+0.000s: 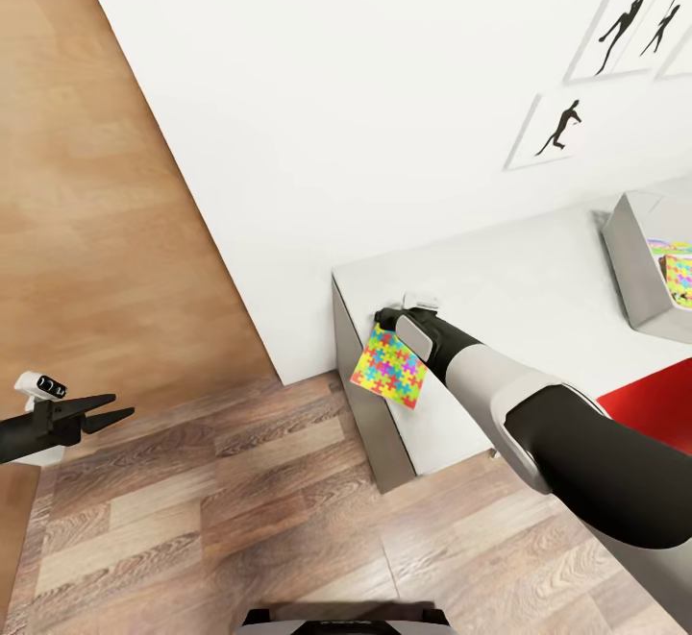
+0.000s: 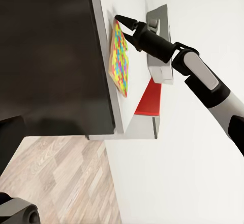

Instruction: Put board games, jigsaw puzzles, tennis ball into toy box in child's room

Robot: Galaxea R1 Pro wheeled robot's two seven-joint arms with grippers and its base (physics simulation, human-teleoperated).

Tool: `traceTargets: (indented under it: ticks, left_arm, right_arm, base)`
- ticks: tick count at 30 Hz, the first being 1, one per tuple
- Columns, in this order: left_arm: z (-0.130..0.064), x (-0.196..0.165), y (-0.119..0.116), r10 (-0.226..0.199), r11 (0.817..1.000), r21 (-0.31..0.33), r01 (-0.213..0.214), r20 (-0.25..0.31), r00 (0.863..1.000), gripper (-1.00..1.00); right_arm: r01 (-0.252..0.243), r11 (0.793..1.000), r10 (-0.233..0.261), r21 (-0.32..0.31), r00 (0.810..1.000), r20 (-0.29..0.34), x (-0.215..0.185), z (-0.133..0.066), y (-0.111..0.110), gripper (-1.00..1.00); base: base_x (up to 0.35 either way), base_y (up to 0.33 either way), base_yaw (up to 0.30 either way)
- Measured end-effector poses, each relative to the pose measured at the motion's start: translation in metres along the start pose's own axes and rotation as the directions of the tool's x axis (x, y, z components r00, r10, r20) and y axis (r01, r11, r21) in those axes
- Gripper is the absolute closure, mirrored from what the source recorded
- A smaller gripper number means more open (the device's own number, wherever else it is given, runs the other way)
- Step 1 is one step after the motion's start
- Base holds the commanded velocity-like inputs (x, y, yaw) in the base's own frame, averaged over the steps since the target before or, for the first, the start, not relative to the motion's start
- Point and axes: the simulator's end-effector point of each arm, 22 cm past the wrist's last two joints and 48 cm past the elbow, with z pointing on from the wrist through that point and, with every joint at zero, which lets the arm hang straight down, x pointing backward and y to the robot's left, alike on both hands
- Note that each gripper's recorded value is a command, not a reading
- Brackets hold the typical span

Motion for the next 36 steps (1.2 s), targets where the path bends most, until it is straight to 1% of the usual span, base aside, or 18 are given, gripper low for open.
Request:
traceTargets:
  ticks: [20,36]
  left_arm:
    - [-0.0002,0.0002,-0.0005,0.001,1.0,0.001,-0.001,0.0,1.0,-1.0]
    - [-0.0001,0.0002,-0.0003,0.0,1.0,0.0,0.0,0.0,1.0,-1.0]
  right_arm:
    - [-0.027,1.0,0.027,-0.007,1.0,0.004,-0.001,-0.0005,0.0012,-1.0]
    - [-0.038,0.999,0.038,-0.009,0.999,0.005,-0.002,-0.0004,0.0008,-1.0]
  base:
    - [-0.012,0.0,0.0]
    - [0.0,0.0,0.0]
